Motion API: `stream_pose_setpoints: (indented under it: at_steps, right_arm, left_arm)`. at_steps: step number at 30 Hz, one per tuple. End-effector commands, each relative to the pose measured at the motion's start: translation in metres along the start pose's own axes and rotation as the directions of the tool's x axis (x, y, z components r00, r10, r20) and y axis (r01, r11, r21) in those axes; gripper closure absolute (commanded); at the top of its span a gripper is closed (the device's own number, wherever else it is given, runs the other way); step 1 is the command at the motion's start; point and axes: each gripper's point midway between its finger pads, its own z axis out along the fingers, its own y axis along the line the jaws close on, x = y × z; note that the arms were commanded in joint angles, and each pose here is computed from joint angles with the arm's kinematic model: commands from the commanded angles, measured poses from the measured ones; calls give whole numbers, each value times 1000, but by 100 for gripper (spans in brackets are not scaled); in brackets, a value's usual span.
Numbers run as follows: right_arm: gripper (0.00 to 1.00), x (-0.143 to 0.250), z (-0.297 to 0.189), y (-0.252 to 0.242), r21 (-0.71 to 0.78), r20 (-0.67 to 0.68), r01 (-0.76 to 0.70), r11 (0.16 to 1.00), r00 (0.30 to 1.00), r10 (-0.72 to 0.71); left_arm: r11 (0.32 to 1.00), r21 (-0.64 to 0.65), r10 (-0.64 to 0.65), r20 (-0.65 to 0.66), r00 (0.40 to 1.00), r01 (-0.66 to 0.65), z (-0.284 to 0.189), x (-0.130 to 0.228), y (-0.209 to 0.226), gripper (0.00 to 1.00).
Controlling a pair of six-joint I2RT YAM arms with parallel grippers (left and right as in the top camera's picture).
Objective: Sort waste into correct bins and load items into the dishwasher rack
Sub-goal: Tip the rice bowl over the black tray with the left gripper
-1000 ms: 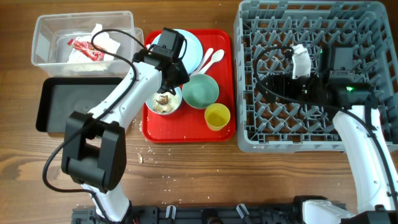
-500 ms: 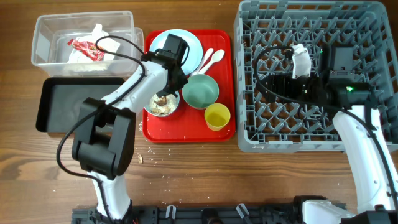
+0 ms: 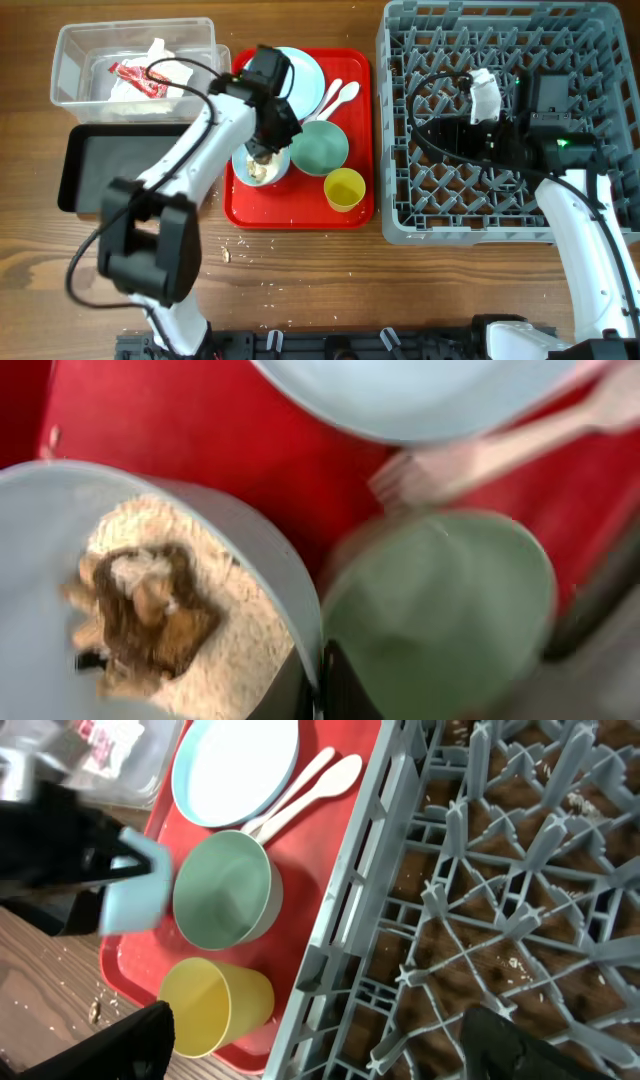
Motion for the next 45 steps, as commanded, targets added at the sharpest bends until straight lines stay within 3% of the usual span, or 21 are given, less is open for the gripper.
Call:
stream_pose_setpoints:
  at_steps: [1, 4, 8, 13, 15, 19, 25, 33, 34, 35, 37, 38, 39, 41, 42, 43, 44, 45]
  right_arm:
    - [7, -11, -6, 4, 6, 36, 24, 1000, 999, -24]
    - [7, -12, -6, 4, 6, 39, 26, 1000, 999, -26]
    - [7, -12, -6, 4, 5, 39, 24, 1000, 999, -24]
    - [7, -12, -6, 4, 6, 38, 23, 1000, 999, -23]
    - [7, -12, -6, 4, 6, 39, 23, 1000, 999, -24]
    - [7, -11, -6, 4, 5, 36, 21, 1000, 999, -22]
    - [7, -10, -6, 4, 5, 33, 18, 1000, 999, -18]
    - [7, -8, -6, 4, 4, 23, -12, 1000, 1000, 12]
    - [7, -8, -6, 4, 4, 26, -10, 1000, 1000, 10]
    - [7, -10, -6, 4, 4, 31, -8, 1000, 1000, 8]
    - [7, -8, -6, 4, 4, 23, -12, 1000, 1000, 12]
    - [7, -8, -6, 4, 4, 23, -12, 1000, 1000, 12]
    - [7, -8, -6, 4, 4, 23, -12, 1000, 1000, 12]
    - [7, -7, -6, 4, 4, 23, -12, 1000, 1000, 12]
    - [7, -7, -6, 4, 4, 23, -13, 1000, 1000, 13]
    - [7, -7, -6, 4, 3, 19, -17, 1000, 1000, 17]
    - [7, -7, -6, 4, 3, 22, -20, 1000, 1000, 20]
    - [7, -7, -6, 4, 3, 22, -19, 1000, 1000, 19]
  left_arm:
    - [971, 228, 51, 74, 996, -66, -94, -18, -14, 96]
    - [969, 247, -1, 75, 997, -18, -130, -34, 41, 96]
    - [939, 341, 30, 36, 999, -40, -136, -55, 96, 96]
    - [805, 586, -85, -42, 996, 93, -116, -86, 158, 96]
    - [673, 717, -171, -87, 981, 181, -110, -103, 182, 96]
    - [448, 831, -301, -208, 931, 330, -104, -119, 211, 96]
    - [168, 946, -343, -206, 916, 276, -152, -138, 215, 96]
    - [147, 945, -402, -214, 890, 293, -158, -140, 240, 96]
    - [199, 953, -397, -135, 908, 229, -152, -147, 248, 96]
    - [198, 909, -439, -252, 863, 366, -140, -147, 255, 96]
    - [132, 893, -443, -335, 831, 430, -145, -143, 252, 96]
    - [150, 902, -441, -306, 844, 406, -145, -144, 252, 96]
    - [212, 896, -447, -265, 855, 389, -135, -146, 257, 96]
    - [213, 879, -450, -298, 842, 425, -133, -141, 255, 96]
    - [141, 841, -452, -415, 790, 522, -139, -131, 246, 96]
    - [143, 910, -411, -304, 860, 390, -161, -123, 232, 96]
    - [209, 931, -390, -201, 898, 299, -158, -124, 233, 96]
    - [256, 899, -392, -239, 888, 355, -148, -119, 235, 96]
